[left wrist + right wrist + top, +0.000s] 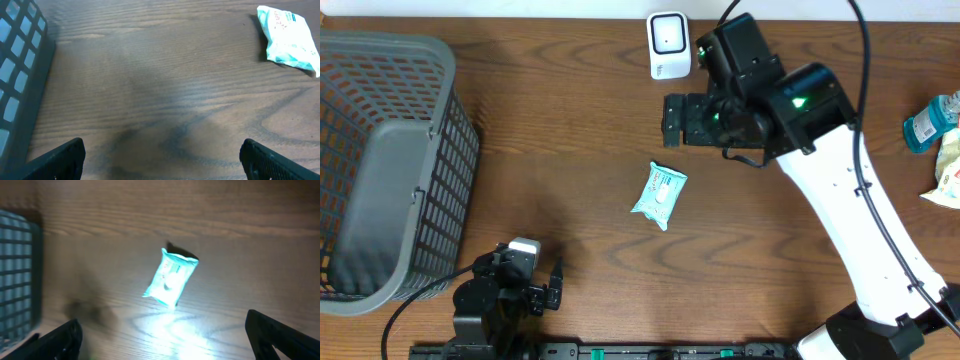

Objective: Scan the item barcode
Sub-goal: 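Move the right gripper over the green wipes pack and lower it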

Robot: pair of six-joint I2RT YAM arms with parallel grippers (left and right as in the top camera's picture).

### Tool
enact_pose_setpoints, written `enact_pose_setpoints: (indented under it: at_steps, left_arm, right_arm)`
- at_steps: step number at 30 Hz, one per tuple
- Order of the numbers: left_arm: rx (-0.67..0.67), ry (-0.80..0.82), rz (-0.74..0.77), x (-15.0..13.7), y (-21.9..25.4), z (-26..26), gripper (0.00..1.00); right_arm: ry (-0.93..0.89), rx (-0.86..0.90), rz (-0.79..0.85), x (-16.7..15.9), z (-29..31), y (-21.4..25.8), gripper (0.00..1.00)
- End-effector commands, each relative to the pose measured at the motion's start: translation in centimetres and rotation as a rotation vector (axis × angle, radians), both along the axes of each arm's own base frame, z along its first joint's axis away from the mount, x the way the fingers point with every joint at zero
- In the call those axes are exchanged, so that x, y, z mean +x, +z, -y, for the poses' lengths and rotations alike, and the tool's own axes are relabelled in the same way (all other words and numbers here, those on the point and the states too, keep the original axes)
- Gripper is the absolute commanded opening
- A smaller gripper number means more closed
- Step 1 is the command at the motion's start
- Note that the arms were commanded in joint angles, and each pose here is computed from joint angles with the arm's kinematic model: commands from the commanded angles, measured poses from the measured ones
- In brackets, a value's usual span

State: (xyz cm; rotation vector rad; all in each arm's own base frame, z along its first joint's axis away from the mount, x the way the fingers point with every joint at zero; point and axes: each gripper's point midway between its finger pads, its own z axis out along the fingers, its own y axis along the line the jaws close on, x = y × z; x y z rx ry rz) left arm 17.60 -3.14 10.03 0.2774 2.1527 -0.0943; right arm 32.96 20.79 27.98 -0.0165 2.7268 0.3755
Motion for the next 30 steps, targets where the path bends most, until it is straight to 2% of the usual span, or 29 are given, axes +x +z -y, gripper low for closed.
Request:
enact_pose_setpoints:
  at_steps: [1, 6, 14, 20, 24, 29, 30]
  left_arm:
    - [-0.014, -0.008, 0.005, 0.0, 0.2, 0.3, 0.99]
    - [-0.014, -0.008, 0.005, 0.0, 0.2, 0.3, 0.98]
    - [-0.014, -0.008, 0.005, 0.0, 0.2, 0.3, 0.99]
    - [-0.014, -0.008, 0.005, 0.0, 0.2, 0.3, 0.99]
    - [-0.014, -0.008, 0.005, 0.0, 0.2, 0.3, 0.99]
    - [-0.014, -0.008, 0.005, 0.0, 0.2, 0.3, 0.99]
    - [-0.014, -0.008, 0.005, 0.0, 0.2, 0.3, 0.99]
  right_arm:
    - [-0.018, -0.049, -0.032, -0.2, 0.0, -2.6, 0.99]
    - [-0.016, -0.065, -0.058, 0.3, -0.4, -6.6, 0.99]
    - [-0.022, -0.073, -0.076, 0.5, -0.5, -10.1, 0.99]
    - [-0.231, 0.007, -0.155, 0.1, -0.7, -15.3, 0.99]
    - [-0.237, 0.099, -0.191, -0.7, -2.3, -18.5, 0.99]
    - [-0.267, 0.125, -0.190, -1.2, -2.6, -20.9, 0.85]
    - [-0.290, 0.124, -0.193, -1.3, -2.4, -21.3, 0.77]
